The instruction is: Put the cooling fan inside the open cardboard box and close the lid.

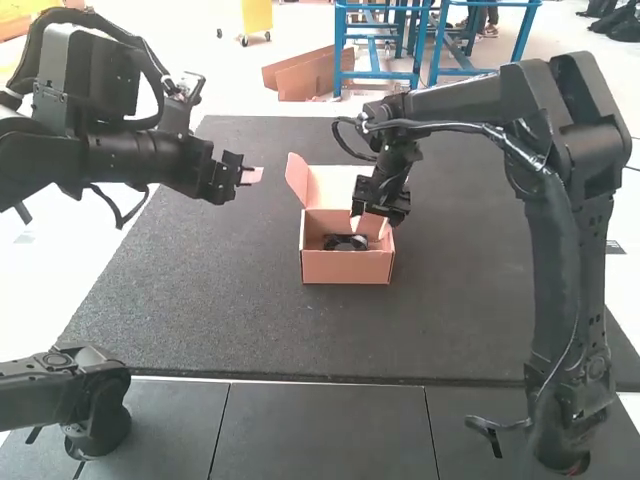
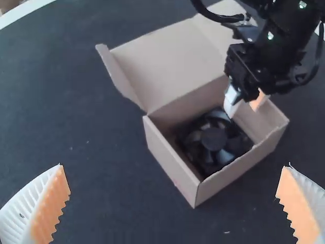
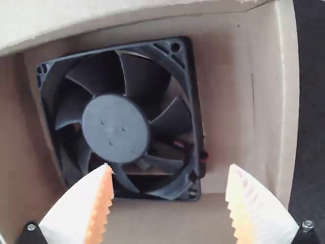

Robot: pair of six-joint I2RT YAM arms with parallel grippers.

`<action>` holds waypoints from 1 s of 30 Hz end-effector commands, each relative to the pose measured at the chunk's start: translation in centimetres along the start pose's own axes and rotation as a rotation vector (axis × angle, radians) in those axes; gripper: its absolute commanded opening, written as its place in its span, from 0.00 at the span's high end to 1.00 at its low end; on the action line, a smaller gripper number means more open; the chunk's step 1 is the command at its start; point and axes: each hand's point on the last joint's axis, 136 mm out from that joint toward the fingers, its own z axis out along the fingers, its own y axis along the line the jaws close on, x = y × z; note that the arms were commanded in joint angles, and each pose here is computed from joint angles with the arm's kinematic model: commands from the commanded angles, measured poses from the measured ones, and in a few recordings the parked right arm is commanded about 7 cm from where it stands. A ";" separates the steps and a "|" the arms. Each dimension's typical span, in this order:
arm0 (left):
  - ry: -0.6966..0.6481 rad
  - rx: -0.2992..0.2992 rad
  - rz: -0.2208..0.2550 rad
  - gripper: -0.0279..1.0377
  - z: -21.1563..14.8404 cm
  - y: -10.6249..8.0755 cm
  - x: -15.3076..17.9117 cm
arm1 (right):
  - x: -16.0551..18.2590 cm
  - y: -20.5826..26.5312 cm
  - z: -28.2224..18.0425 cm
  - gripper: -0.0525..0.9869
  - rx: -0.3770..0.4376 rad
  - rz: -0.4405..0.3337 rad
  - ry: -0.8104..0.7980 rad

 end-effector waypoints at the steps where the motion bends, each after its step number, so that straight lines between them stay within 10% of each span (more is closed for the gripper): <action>1: -0.071 -0.025 0.000 0.07 -1.0 0.5 -2.2 | -2.6 1.8 -3.3 0.38 -0.083 -0.034 -0.069; 7: 0.001 -0.024 -0.004 0.07 1.0 0.5 -1.3 | -6.4 5.3 -12.7 0.30 -0.250 -0.158 -0.250; 12: 0.027 -0.074 -0.038 0.07 2.7 1.7 -1.6 | -5.4 4.2 -16.0 0.10 -0.176 -0.480 -0.333; 21: 0.058 -0.257 -0.133 0.07 6.1 7.8 -1.8 | -4.9 -1.2 -17.8 0.08 -0.015 -0.485 -0.577; 30: 0.105 -0.325 -0.167 0.07 10.3 11.5 -1.1 | -4.9 -2.6 -17.8 0.08 -0.069 -0.429 -0.783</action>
